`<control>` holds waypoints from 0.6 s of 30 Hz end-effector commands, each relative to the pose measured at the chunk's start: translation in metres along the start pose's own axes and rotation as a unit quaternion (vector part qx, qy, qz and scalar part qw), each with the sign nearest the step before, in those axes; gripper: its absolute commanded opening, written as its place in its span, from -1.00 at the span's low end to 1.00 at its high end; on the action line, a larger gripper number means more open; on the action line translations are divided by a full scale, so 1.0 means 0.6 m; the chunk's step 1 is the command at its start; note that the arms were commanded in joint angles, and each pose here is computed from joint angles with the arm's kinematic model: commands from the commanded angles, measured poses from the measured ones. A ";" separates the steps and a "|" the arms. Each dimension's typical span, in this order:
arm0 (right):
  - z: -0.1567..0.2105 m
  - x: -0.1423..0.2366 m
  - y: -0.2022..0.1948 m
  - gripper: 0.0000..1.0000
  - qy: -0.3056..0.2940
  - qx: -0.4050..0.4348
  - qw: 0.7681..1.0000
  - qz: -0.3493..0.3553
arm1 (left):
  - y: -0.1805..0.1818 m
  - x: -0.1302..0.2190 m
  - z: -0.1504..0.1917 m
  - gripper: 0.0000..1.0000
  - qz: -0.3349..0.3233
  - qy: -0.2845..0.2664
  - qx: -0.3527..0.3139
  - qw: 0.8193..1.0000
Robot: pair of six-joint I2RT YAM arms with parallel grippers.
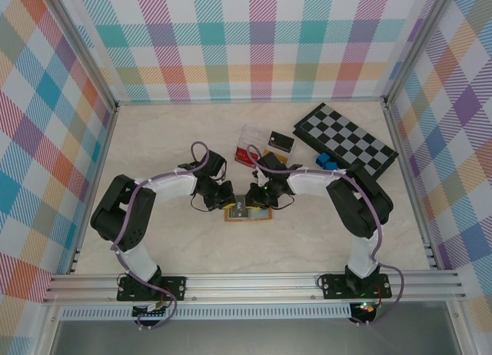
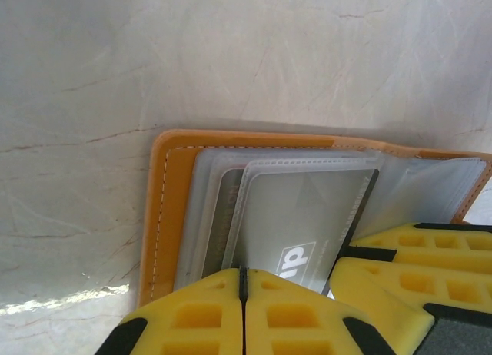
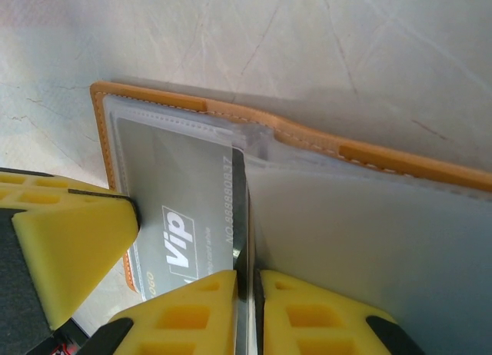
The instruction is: Take the credit cards out of the card holder
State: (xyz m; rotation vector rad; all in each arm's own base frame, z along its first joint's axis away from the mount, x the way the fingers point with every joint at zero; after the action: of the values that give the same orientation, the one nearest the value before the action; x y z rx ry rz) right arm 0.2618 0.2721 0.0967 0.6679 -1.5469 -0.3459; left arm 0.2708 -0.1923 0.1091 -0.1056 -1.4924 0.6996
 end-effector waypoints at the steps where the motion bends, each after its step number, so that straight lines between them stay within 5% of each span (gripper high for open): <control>1: 0.008 -0.010 -0.009 -0.68 0.020 0.003 1.000 -0.002 | 0.021 -0.018 0.005 -0.89 -0.046 0.008 0.007 0.999; 18: 0.006 -0.017 -0.007 -0.83 0.031 0.003 0.999 -0.037 | 0.043 -0.031 0.015 -0.89 -0.047 0.016 0.016 0.999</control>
State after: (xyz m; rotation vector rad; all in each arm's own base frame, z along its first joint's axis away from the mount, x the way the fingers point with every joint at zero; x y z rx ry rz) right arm 0.2640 0.2698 0.0930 0.6905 -1.5048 -0.3750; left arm 0.2704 -0.1924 0.1068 -0.1136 -1.4946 0.7044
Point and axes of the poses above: each hand's point on the last joint's axis, 136 mm out from that joint toward the fingers, its own x axis back along the fingers, its own y axis along the line the jaws close on, z = x × y, the point moved 9 cm from there along x, back along the fingers, and after that the axes turned 8 degrees about x, right-handed, at the moved point
